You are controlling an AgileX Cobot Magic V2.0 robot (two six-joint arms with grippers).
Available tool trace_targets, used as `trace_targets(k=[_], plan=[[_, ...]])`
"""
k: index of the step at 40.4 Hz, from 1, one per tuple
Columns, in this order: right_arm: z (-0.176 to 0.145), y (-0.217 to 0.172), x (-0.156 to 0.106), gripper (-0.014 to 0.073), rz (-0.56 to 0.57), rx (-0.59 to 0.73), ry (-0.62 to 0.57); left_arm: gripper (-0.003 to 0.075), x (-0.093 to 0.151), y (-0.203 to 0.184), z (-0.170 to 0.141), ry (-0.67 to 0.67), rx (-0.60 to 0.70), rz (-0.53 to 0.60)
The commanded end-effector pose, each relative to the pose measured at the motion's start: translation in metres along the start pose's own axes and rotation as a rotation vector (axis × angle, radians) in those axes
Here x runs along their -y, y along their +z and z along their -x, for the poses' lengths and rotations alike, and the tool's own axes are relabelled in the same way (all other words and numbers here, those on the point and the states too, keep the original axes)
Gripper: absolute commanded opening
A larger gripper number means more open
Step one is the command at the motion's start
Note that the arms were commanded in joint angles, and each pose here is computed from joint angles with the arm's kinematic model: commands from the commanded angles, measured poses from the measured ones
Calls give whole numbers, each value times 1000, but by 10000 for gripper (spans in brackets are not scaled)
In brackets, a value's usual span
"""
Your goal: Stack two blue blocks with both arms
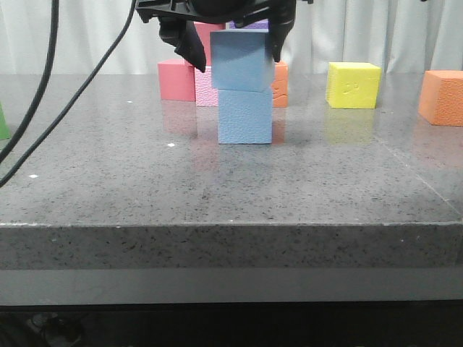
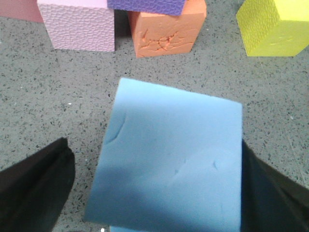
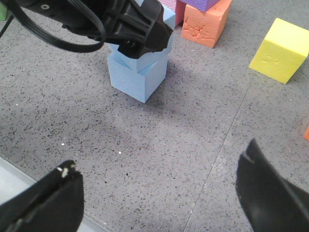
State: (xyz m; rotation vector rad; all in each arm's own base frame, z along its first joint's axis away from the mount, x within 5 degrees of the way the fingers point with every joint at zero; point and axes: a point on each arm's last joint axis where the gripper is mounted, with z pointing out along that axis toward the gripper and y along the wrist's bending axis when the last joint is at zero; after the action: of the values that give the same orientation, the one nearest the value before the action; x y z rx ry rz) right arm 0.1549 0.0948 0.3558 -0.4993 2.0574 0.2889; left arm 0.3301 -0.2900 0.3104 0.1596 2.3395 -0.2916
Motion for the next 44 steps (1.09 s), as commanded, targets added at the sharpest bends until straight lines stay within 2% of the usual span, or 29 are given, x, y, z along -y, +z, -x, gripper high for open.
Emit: trace_targets(k=[1,9,19,31,36,40,44], plan=[[14,-8,1,644,-1,102,-18,608,4,-45,27,-13,136,-86],[14,-8,1,644,-1,102,-18,608,1,-79,37,32,177,-142],[14,-8,1,644,-1,102,-18,608,-6,-137,45,232,198,-287],[14,-8,1,644,-1,102,-18,607,-67,-180,49,364,118,-455],[14,-8,1,644,-1,102,-18,606,-93,-187,28,403,109,-537],[14,-8,1,644,-1,102,-18,601,-106,-196,8,474,174,-616],[14,-8,1,644,1,106,-17,601,-123,-203,-6,433,213,-574]])
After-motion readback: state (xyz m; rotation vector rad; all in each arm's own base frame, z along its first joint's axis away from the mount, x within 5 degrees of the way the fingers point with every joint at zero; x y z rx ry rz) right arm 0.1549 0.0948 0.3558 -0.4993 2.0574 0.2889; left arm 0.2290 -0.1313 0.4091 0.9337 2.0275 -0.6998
